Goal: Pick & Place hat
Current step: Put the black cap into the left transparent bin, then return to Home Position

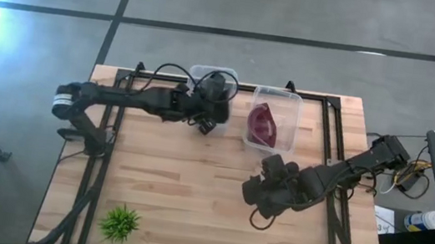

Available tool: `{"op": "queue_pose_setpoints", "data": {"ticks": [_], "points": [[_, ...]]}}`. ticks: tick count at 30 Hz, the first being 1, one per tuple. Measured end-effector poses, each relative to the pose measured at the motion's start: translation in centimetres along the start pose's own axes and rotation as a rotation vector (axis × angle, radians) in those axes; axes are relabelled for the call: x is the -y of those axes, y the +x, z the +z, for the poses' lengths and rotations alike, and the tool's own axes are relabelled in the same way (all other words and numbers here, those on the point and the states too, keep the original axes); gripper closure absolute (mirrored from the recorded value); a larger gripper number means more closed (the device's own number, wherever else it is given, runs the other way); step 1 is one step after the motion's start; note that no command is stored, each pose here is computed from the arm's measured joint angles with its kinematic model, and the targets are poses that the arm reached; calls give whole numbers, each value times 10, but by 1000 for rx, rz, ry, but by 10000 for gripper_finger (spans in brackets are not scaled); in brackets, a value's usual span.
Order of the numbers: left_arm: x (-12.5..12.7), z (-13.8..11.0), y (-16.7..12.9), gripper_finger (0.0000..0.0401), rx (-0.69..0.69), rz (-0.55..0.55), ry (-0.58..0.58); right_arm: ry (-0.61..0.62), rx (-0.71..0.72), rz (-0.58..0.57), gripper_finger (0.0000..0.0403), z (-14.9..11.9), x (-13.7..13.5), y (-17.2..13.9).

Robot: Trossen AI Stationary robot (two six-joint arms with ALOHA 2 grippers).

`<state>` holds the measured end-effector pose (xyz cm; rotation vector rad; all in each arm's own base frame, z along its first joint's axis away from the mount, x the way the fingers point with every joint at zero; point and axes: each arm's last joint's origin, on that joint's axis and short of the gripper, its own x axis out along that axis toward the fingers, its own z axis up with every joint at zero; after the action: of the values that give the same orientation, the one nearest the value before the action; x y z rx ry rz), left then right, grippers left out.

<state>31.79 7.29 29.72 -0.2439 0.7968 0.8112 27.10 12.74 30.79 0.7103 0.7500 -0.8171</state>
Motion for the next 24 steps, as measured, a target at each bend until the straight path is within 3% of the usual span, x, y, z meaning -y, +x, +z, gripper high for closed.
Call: {"op": "queue_pose_setpoints", "data": {"ticks": [6,11,14,16,22,24], "points": [[-3,1,-14,353,-49,11,22,-27,-1,-12,202,1,2,-1],[-10,11,-54,317,20,-44,7,-107,12,35,202,7,4,-9],[-14,12,-81,303,89,-129,28,-204,67,117,202,17,6,-20],[-13,11,-101,299,143,-288,71,-285,115,216,202,24,7,-29],[-7,1,-152,298,320,-1080,170,-449,243,687,202,49,17,-42],[-12,-2,-164,298,370,-1246,173,-469,266,725,202,55,32,-42]]}}
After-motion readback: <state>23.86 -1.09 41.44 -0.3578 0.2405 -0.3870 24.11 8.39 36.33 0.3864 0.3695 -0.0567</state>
